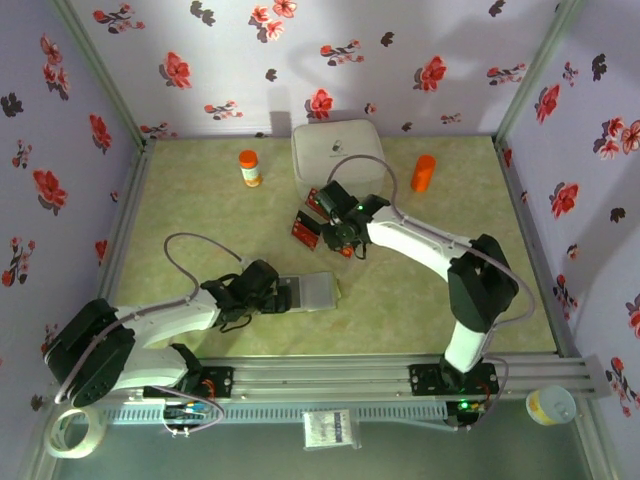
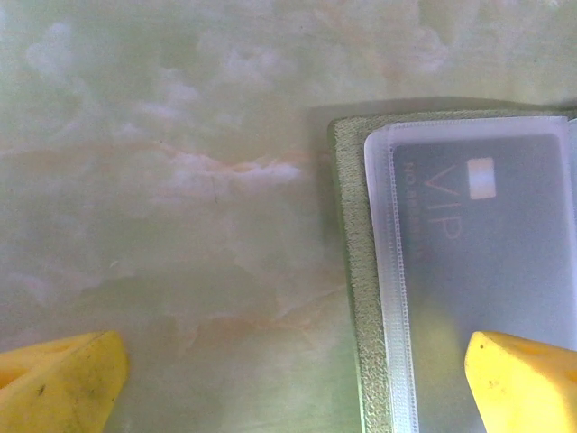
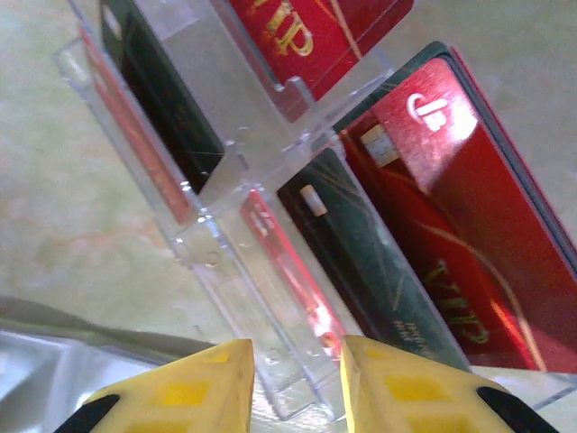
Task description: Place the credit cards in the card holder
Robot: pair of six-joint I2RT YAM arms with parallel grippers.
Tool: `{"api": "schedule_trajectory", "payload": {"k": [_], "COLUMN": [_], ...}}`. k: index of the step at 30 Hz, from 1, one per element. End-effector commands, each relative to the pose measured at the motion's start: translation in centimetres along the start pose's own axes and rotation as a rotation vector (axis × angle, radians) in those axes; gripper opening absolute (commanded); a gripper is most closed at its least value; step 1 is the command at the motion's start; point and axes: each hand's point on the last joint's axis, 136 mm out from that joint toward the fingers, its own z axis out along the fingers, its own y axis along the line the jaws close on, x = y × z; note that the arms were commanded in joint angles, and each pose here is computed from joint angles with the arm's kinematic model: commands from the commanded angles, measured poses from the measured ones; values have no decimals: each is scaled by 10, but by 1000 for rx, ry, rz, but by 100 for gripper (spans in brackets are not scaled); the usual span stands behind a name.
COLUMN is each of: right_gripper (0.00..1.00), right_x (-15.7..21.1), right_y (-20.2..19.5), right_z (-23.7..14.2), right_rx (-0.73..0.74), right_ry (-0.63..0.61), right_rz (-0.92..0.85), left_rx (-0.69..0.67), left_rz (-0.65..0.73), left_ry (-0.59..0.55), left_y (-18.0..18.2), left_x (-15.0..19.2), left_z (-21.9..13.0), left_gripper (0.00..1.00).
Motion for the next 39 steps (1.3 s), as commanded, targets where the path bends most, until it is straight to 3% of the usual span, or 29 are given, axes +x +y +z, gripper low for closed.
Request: {"api": "schedule_trajectory", "payload": {"k": [1, 13, 20, 29, 35, 39], "right_gripper": [32, 29, 20, 11, 0, 0], "right_x": [-1, -2, 1, -7, -16, -21], "right_y": [-17, -14, -12, -13, -9, -3], "right_z": [3, 28, 32, 12, -7, -26], "right_rx": [105, 137, 128, 107, 66, 11], "right_ry": [33, 84, 100, 59, 16, -14], "right_rz": [-79, -130, -141, -186, -213, -207], "left_rx": [-110, -102, -99, -100, -100, -103], "left_rz": [15, 11, 8, 10, 8, 8], "left_ry": [100, 92, 88, 90, 90, 91], "left_y": [29, 27, 27, 28, 29, 29], "left_x": [29, 28, 28, 29, 30, 30], "left_z": [6, 6, 6, 6, 7, 6], "left_gripper": [98, 98, 98, 98, 98, 98]}}
